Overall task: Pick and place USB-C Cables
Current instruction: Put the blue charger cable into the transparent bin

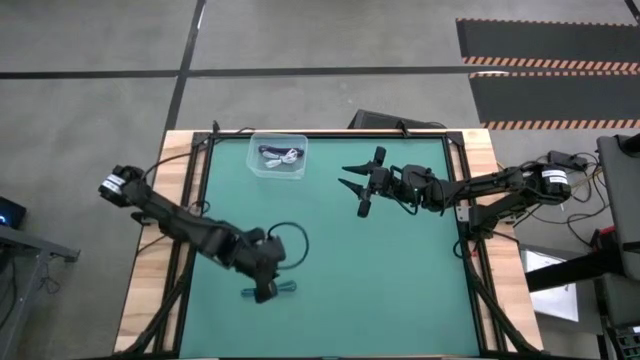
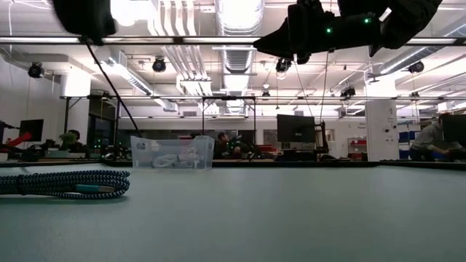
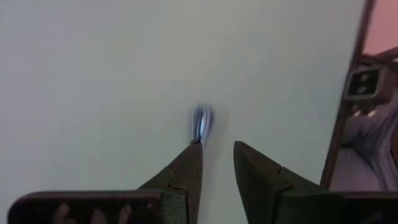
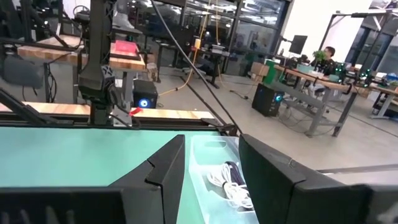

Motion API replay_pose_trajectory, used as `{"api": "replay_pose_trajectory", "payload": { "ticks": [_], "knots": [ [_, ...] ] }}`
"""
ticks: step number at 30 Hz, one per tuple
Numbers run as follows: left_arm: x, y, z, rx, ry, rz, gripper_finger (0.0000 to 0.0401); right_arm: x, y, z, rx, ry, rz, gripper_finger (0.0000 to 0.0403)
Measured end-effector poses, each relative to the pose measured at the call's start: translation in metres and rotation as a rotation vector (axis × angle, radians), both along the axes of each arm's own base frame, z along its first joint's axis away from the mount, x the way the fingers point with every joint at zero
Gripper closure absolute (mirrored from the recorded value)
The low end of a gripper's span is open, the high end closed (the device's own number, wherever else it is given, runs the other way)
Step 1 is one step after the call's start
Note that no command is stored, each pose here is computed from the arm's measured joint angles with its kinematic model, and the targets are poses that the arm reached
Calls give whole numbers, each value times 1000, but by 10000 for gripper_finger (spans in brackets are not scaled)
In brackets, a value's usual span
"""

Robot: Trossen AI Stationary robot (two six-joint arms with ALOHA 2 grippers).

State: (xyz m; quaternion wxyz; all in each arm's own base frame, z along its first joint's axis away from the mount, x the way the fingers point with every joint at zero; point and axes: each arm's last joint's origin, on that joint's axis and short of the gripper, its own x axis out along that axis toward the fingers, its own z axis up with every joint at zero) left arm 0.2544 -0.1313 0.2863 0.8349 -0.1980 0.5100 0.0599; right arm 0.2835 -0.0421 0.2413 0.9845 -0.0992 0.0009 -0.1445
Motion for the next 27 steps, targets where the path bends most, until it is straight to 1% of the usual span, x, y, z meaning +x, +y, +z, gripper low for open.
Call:
{"api": "replay_pose_trajectory", "payload": {
  "ticks": [3, 7, 9, 12, 14, 19, 27],
  "knots": [
    [-10, -9, -18, -32, 71, 23, 326, 0, 0, 0, 0, 0, 0, 259],
    [-21, -17, -40, -67, 132, 13, 326, 0, 0, 0, 0, 0, 0, 259],
    [-24, -21, -48, -98, 136, -2, 326, 0, 0, 0, 0, 1, 0, 259],
    [-23, -27, -59, -156, 93, -24, 326, 0, 0, 0, 0, 1, -1, 259],
    [-23, -28, -64, -176, 74, -15, 326, 0, 0, 0, 0, 1, 0, 259],
    [-26, -25, -76, -184, 85, 12, 326, 0, 0, 0, 0, 1, -1, 259],
    [-31, -21, -88, -145, 112, 26, 326, 0, 0, 0, 0, 2, -1, 259]
  ]
}}
